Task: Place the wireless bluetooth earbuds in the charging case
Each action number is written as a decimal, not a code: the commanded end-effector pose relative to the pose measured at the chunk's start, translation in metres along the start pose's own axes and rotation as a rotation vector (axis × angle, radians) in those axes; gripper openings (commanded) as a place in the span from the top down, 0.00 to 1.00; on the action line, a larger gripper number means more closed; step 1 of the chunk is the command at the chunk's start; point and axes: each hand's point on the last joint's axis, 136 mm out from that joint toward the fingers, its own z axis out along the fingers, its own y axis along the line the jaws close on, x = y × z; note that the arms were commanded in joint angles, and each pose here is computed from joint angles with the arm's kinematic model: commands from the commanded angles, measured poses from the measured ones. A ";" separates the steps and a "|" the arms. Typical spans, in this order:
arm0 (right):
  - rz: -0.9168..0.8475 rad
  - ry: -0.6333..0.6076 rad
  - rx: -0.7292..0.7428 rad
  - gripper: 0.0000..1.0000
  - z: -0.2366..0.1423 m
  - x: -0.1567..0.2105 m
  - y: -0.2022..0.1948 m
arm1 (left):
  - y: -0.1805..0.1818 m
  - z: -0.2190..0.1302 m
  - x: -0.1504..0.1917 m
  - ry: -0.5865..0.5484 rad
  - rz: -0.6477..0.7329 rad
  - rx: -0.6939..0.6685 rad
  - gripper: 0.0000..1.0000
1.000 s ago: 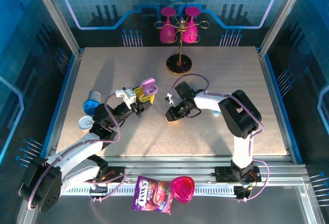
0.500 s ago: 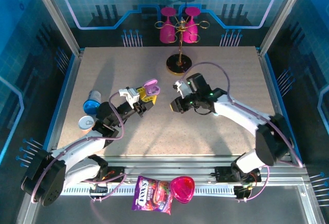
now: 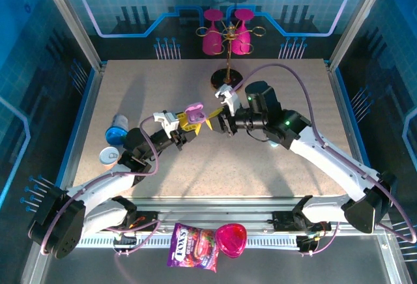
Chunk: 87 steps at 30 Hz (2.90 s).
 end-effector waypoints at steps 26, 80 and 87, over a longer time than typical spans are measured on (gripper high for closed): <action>-0.029 0.055 0.011 0.82 0.026 0.008 -0.010 | -0.018 0.002 -0.033 -0.067 -0.059 0.098 0.73; 0.249 -0.028 0.008 0.25 -0.007 0.008 -0.018 | -0.030 0.006 -0.009 -0.008 0.086 0.193 0.73; 0.564 -0.102 -0.189 0.28 -0.006 0.002 -0.011 | -0.033 0.005 -0.026 -0.081 0.095 0.198 0.74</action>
